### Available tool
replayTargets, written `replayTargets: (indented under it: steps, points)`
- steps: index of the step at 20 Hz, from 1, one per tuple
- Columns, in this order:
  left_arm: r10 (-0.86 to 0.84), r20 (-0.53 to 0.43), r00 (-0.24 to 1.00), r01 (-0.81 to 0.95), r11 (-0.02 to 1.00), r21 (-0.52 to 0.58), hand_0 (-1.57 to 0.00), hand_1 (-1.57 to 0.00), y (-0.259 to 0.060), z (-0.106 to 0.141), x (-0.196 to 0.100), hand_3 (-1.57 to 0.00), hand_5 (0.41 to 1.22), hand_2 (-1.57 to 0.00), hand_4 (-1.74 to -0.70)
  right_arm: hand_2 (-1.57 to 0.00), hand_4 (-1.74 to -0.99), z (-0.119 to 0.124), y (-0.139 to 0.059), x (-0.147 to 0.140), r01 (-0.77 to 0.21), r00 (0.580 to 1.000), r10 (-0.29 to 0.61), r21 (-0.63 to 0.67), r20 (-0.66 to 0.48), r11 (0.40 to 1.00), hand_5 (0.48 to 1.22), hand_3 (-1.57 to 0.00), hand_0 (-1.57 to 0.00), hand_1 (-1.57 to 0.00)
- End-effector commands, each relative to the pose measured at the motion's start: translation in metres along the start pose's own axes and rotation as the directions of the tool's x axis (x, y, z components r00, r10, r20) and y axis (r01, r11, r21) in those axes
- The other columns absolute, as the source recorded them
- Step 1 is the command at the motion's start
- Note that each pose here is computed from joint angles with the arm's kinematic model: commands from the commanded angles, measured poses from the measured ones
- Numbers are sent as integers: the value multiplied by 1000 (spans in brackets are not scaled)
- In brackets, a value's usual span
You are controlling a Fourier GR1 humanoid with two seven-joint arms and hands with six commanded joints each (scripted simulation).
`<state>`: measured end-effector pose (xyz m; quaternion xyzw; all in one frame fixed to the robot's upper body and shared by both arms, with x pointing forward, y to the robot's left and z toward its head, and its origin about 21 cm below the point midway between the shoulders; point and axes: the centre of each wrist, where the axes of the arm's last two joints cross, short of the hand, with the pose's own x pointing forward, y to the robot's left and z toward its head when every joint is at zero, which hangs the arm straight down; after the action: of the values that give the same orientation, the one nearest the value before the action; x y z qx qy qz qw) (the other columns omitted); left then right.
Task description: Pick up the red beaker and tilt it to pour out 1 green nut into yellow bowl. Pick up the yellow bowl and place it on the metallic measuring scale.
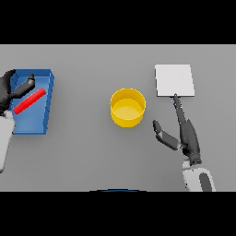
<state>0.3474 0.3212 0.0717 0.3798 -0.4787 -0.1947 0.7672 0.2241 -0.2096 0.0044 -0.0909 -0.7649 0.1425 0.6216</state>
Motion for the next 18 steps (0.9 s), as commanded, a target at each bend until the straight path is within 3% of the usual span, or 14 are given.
replayTargets:
  steps: [1,4,6,8,13,16,18]
  points:
    - [3,-8,1000,-3,1000,8,-202,-166,-1,-3,-2,-160,652,-170,-802,1,-1015,2,-3,0,-3,1000,2,2,10,1000,642,1,1,1]
    - [15,25,1000,-16,1000,23,-103,-85,-1,-4,-1,-82,651,-87,-782,1,-1020,0,-3,0,-52,998,52,32,-18,998,640,1,1,1]
    - [6,59,998,-8,999,32,-65,-54,0,-1,2,-52,657,-55,-763,1,-1005,-11,-9,3,-97,995,96,131,12,987,669,1,1,1]
    - [15,69,997,-17,1000,24,-41,-34,-2,2,6,-33,661,-35,-750,1,-1044,-32,-21,12,-267,964,258,241,67,933,679,1,1,1]
    - [8,76,997,-11,1000,28,-13,-10,-1,1,4,-10,677,-11,-733,1,-1174,-68,-19,34,-557,830,496,418,256,717,674,1,1,1]
    - [8,80,997,-10,1000,28,-6,-5,0,2,6,-5,689,-5,-737,1,-1207,-83,-14,40,-660,749,554,485,363,574,674,1,1,1]
    - [3,57,998,-5,1000,21,-4,-3,-2,1,3,-3,696,-3,-739,1,-1225,-97,-13,46,-741,665,595,498,452,450,684,1,1,1]
